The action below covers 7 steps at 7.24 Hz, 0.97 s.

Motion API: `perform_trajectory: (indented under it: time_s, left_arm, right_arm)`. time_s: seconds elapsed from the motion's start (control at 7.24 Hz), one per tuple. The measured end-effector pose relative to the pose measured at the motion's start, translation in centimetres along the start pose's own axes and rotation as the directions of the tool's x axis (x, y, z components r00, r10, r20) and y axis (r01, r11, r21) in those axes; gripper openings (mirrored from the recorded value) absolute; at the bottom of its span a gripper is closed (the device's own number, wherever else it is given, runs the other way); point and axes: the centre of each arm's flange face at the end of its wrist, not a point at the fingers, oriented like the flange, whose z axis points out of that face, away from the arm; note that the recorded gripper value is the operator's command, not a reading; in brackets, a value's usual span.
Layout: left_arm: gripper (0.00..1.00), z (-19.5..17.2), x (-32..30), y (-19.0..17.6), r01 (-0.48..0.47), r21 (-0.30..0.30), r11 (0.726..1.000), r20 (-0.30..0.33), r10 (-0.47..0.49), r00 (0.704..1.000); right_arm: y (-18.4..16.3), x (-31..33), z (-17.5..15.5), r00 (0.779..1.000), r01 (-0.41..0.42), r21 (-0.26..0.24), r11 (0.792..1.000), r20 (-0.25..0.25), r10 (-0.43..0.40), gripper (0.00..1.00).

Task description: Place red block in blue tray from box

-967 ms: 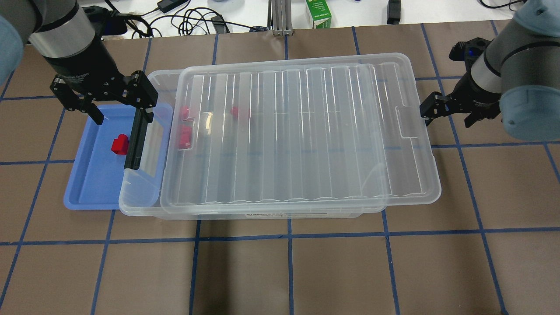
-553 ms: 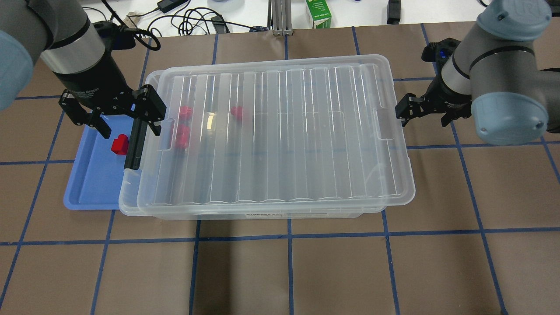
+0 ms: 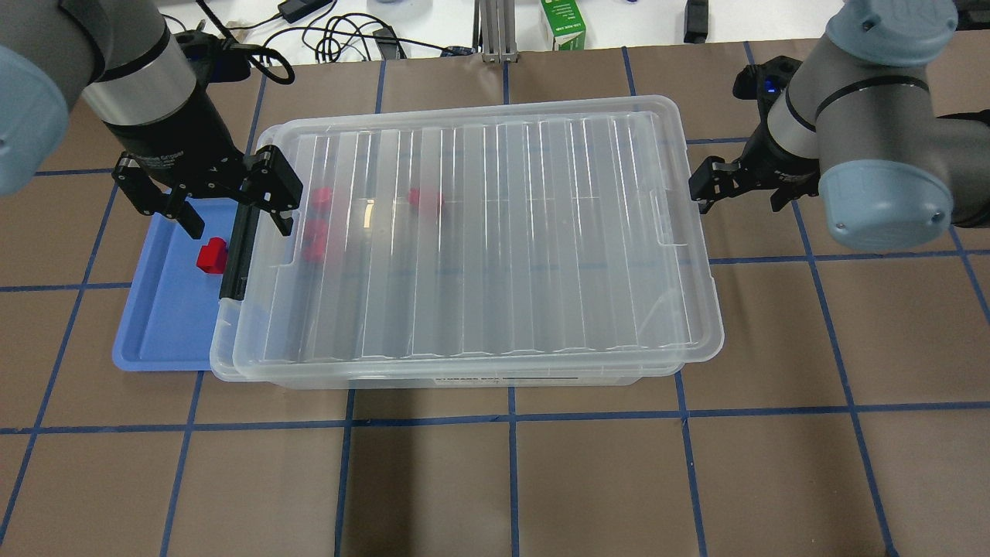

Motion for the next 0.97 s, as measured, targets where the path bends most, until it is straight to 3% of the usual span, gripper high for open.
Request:
perform_trajectory:
  time_s: [0.41,0.69,0.97]
  left_arm:
    - [1.0,-0.1,0.0,-0.1,0.001,0.003,1.0,-0.001,-0.001,1.0]
    - [1.0,0.0,0.0,-0.2,0.002,0.002,1.0,-0.002,-0.002,1.0]
    - [1.0,0.1,0.0,-0.2,0.002,0.001,1.0,-0.001,-0.002,1.0]
  right_arm:
    - [0.0,-0.1,-8.0,1.0,-0.01,0.02,1.0,-0.006,0.01,1.0]
    - [1.5,-1.6,-14.2,1.0,-0.028,-0.015,0.999,-0.002,0.028,1.0]
    - [2.3,-4.3,-16.8,1.0,-0.023,-0.05,0.998,-0.007,0.023,1.0]
